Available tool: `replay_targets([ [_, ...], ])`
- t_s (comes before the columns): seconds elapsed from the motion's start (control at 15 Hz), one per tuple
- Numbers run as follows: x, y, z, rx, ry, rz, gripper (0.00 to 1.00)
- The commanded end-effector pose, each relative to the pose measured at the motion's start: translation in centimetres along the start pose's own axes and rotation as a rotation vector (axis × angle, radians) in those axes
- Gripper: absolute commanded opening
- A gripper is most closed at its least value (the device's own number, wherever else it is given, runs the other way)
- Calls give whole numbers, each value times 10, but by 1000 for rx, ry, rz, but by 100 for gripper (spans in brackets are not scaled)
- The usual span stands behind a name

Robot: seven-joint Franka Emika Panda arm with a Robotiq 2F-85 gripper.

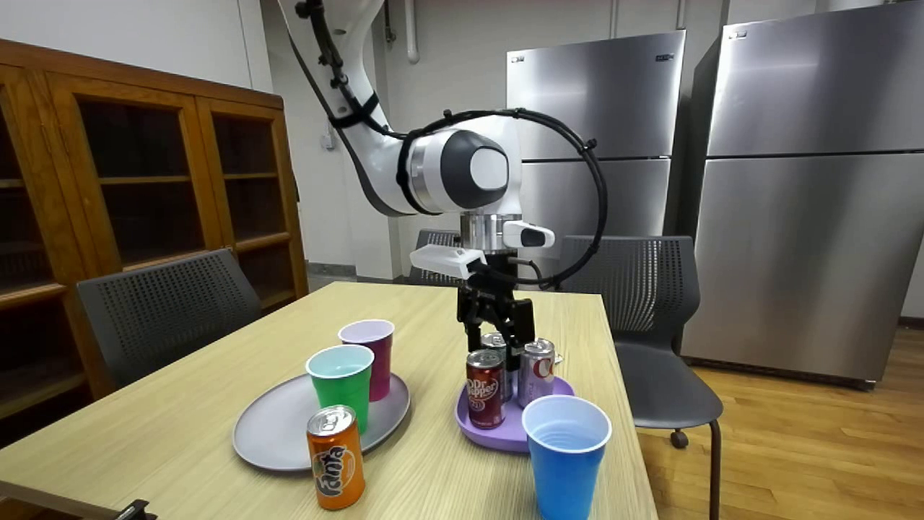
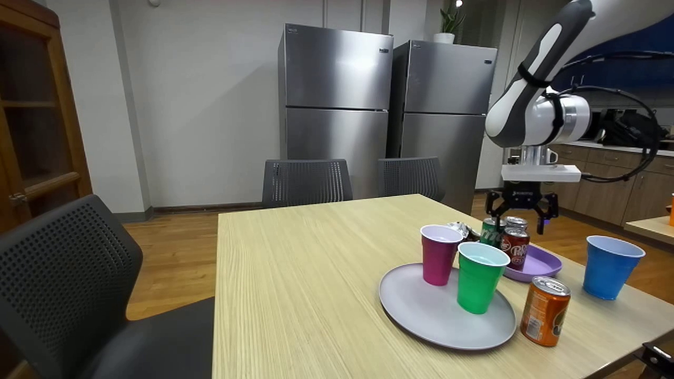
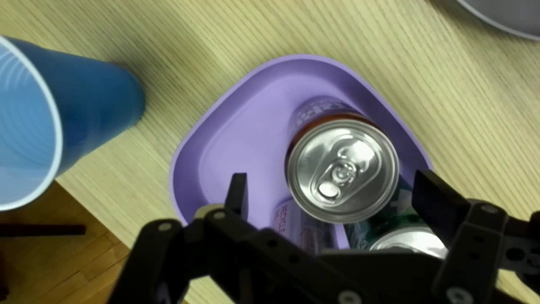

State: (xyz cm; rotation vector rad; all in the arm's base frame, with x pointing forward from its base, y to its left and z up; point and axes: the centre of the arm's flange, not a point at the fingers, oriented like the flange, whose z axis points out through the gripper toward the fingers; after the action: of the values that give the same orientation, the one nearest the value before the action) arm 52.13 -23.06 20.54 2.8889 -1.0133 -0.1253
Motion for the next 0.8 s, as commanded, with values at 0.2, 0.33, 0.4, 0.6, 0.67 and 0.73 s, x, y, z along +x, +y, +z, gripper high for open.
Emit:
replay_targets([
  [0.2,-28,22,-53,-8,68,44,100],
  [0.33,-35,27,-65,-7,83,51,100],
  [0.4,-39,29,-69,-5,88,52,100],
  [0.6,-53,35,-81,1,97,55,100],
  [0.67,-59,37,-83,1,96,49,100],
  [0.73,-65,39,-84,1,92,41,100],
])
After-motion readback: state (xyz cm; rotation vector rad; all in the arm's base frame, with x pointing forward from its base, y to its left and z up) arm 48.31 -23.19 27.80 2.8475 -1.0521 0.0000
